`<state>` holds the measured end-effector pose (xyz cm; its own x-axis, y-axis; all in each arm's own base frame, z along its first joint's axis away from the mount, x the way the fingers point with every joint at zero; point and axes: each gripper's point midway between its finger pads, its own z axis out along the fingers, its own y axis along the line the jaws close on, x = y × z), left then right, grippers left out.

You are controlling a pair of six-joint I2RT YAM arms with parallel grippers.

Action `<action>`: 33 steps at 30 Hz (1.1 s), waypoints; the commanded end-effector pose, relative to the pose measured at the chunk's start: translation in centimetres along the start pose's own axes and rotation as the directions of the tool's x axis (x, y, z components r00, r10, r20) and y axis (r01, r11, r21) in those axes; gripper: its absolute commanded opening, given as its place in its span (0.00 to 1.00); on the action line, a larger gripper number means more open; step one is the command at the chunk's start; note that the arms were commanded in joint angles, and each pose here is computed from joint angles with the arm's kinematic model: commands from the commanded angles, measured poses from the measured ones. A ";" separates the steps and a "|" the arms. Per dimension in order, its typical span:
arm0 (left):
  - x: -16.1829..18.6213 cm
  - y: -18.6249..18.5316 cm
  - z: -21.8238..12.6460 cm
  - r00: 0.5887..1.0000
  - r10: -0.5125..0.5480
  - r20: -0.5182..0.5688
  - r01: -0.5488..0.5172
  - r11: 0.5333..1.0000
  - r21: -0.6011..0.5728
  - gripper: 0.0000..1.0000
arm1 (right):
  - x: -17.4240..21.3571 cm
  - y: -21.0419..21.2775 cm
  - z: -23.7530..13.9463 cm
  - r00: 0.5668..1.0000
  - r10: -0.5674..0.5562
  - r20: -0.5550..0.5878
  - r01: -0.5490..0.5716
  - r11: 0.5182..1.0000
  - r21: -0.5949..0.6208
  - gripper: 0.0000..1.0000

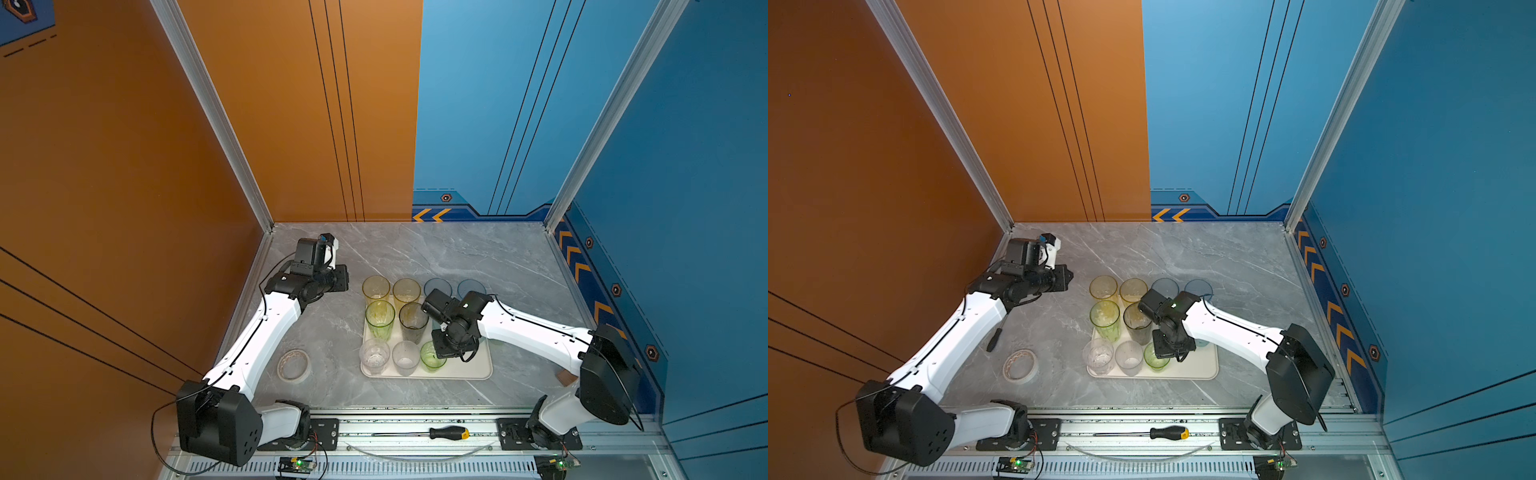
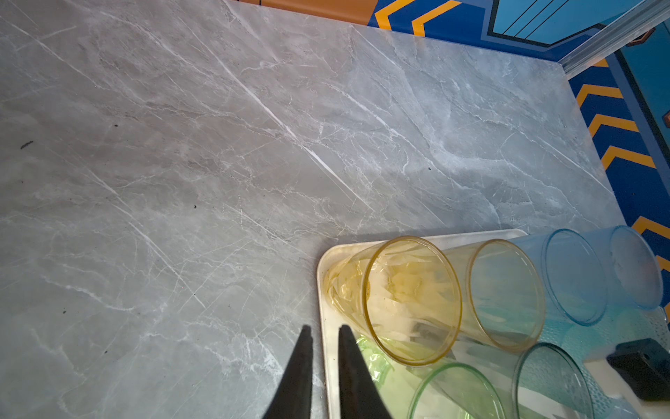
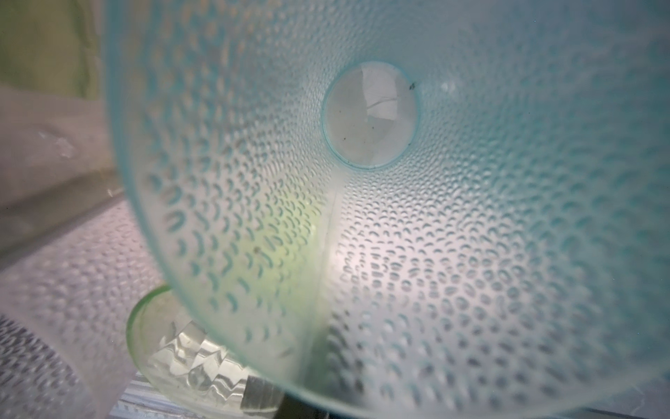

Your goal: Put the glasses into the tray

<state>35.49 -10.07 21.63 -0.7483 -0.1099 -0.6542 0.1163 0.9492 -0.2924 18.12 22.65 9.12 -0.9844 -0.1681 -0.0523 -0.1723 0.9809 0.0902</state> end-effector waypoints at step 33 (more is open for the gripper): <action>0.2 0.8 -0.3 1.000 0.014 -0.006 -0.014 0.999 -0.036 0.16 | 0.7 -0.9 -0.1 1.000 -0.018 -0.020 0.019 0.999 0.044 0.15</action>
<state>35.50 -10.06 21.63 -0.7482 -0.1096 -0.6544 0.1163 0.9493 -0.2919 17.86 22.39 9.09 -0.9840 -0.1735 -0.0415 -0.1763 0.9811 0.0802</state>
